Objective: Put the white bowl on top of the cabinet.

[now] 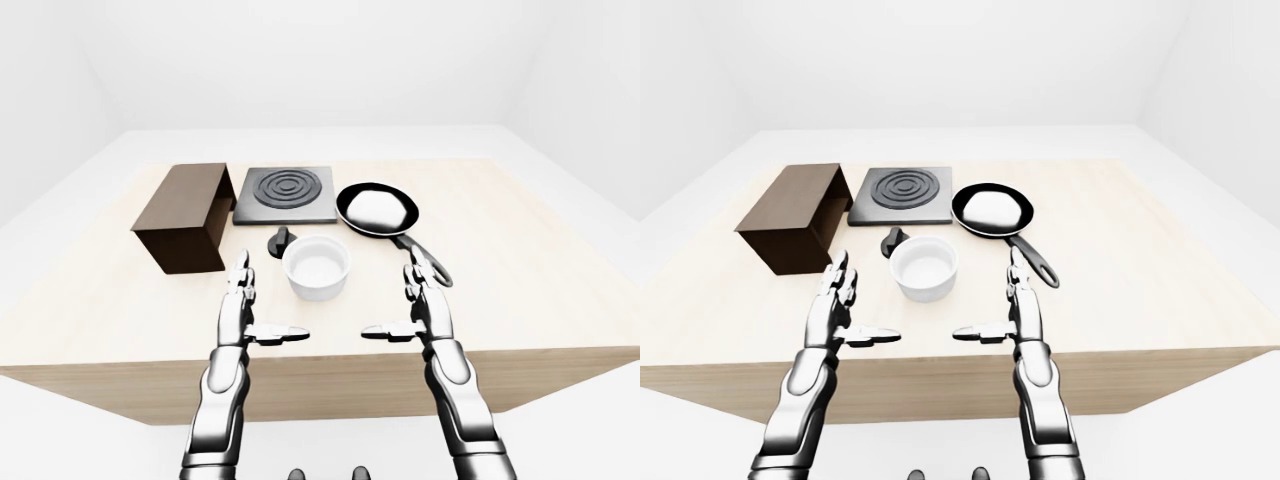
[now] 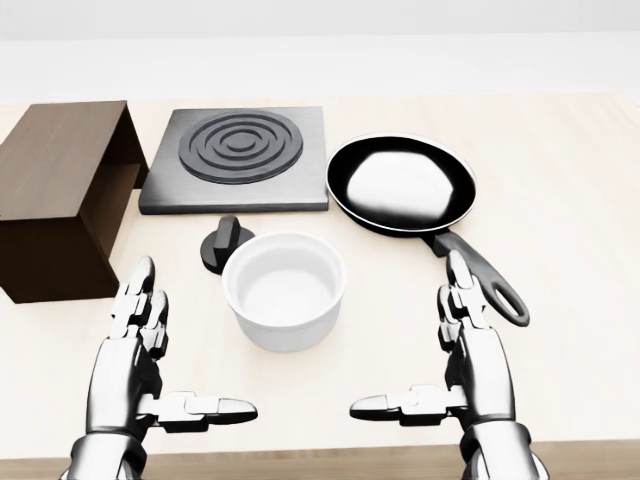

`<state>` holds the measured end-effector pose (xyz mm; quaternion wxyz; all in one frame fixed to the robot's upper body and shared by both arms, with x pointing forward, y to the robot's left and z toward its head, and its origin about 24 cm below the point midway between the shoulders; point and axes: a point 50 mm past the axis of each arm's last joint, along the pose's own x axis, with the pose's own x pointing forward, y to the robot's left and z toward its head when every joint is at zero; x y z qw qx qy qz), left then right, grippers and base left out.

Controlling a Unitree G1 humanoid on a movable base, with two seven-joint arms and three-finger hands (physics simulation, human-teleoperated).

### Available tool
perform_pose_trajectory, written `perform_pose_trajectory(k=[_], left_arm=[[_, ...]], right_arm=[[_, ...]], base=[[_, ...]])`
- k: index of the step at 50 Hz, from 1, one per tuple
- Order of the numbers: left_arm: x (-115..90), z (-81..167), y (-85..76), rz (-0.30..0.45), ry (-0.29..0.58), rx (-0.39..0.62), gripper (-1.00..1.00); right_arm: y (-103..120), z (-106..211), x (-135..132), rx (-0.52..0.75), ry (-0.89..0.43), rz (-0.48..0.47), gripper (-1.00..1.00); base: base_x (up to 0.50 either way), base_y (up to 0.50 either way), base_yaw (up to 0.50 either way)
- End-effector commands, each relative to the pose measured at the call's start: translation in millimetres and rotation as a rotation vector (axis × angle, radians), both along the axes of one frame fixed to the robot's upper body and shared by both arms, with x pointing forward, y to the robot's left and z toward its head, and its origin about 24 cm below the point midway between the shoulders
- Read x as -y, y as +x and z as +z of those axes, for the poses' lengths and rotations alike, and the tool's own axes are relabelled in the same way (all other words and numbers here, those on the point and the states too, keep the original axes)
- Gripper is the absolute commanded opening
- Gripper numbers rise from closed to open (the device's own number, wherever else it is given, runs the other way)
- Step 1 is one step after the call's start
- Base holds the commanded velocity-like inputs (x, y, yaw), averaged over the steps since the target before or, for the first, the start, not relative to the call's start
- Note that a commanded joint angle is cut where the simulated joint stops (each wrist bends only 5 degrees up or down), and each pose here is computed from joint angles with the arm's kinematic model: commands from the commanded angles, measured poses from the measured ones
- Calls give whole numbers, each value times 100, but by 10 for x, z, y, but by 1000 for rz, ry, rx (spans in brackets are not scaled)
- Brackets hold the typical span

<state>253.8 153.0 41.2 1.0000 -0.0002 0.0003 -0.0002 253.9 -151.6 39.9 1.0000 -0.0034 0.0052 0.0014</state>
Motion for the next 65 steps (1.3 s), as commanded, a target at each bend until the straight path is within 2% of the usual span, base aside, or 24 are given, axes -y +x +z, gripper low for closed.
perform_pose_trajectory(k=[1,50,65], left_arm=[[-70,1,4,0,-1,-1,100],[-55,-3,-1,-8,1,-6,100],[-62,-13,9,-9,-1,-6,100]], right_arm=[[9,-38,34,-28,-23,5,100],[-11,-23,-8,-16,-44,12,100],[-5,-30,-14,-18,-45,13,100]], base=[[0,0,0],[0,0,0],[20,7,0]])
